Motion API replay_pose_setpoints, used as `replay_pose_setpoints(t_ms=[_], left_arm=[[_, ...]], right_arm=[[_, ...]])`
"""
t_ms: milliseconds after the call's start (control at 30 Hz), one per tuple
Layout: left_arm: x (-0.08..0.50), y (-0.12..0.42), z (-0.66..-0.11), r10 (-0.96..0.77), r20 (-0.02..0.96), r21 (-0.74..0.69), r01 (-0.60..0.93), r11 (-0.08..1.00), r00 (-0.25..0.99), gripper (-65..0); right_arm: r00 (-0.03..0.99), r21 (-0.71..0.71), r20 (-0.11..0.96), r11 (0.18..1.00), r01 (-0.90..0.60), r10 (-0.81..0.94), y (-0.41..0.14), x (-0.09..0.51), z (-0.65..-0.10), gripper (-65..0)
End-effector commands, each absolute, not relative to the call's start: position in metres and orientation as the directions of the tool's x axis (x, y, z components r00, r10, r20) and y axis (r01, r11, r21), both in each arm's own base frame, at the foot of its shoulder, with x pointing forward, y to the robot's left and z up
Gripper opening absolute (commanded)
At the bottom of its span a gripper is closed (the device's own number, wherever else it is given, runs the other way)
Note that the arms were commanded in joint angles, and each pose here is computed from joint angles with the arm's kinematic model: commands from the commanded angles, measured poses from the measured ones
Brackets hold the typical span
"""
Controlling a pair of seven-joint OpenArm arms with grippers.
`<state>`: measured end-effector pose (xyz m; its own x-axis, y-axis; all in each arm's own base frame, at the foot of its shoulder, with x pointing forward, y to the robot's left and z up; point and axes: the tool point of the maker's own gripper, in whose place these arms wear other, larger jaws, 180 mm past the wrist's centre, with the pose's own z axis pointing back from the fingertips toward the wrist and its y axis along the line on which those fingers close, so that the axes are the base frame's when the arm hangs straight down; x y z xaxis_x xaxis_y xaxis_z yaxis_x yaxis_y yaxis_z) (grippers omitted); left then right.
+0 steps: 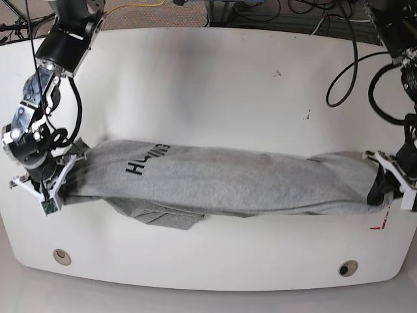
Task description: Fold the T-shirt properly
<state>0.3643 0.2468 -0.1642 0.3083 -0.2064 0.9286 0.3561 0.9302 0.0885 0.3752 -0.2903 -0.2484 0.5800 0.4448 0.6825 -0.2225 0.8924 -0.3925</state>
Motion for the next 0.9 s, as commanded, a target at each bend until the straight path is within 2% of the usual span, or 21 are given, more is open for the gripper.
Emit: replay_pose_setpoints(t_ms=[0, 433, 867], left_arm=[[0.377, 0.242, -0.119, -0.216, 0.960, 0.140, 0.363, 0.921, 0.179, -65.0], [0.426, 0.238, -0.004, -0.252, 0.966, 0.258, 0.307, 0.916, -0.058, -65.0], [0.429, 0.221, 0.101, -0.272, 0.924, 0.346, 0.285, 0.894, -0.268, -65.0]], right_arm=[[0.505, -0.439, 0.721, 0.877, -0.198, 0.475, -0.295, 0.404, -0.205, -65.0], [0.361, -0.544, 0.750, 0.827, -0.139, 0.554, -0.307, 0.470, -0.085, -65.0], [0.237, -0.666, 0.720, 0.745, -0.030, 0.653, -0.304, 0.484, 0.046, -65.0]])
